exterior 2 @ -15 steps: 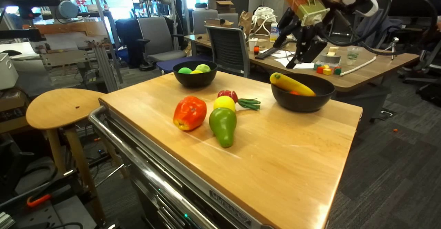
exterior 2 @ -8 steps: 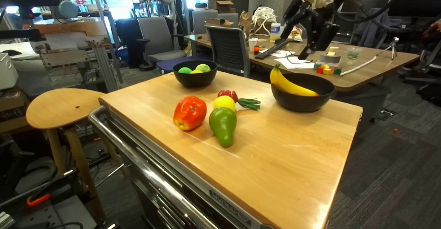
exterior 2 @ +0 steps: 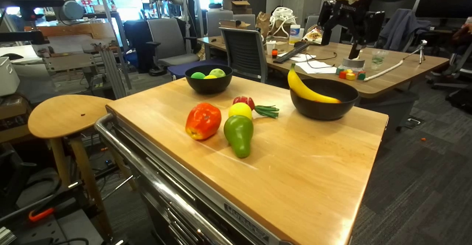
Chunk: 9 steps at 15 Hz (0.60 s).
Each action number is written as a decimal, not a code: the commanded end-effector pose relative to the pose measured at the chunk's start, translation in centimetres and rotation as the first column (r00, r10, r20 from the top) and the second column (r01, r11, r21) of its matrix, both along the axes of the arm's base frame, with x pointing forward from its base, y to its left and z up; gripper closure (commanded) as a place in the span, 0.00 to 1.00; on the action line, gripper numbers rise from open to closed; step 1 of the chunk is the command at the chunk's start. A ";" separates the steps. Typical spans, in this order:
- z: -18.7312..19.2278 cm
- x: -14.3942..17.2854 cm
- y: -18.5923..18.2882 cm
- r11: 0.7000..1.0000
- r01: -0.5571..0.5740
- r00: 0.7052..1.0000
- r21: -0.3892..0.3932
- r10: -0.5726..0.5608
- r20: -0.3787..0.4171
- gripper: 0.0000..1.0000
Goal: Put the fruits and vegetables in the left bowl then put the remaining fruits and vegetables in the right bowl
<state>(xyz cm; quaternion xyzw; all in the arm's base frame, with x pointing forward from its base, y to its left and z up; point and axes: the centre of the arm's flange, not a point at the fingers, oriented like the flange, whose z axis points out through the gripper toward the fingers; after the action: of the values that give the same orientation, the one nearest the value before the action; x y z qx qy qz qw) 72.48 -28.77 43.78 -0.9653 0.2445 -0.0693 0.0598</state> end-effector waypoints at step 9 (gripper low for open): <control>-4.5 2.6 2.5 0.999 -0.028 0.999 0.033 0.029 -0.035 0.02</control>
<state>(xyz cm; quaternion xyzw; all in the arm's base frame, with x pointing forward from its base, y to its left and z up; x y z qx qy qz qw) 73.63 -26.91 40.04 -0.9687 0.2339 -0.0467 0.0685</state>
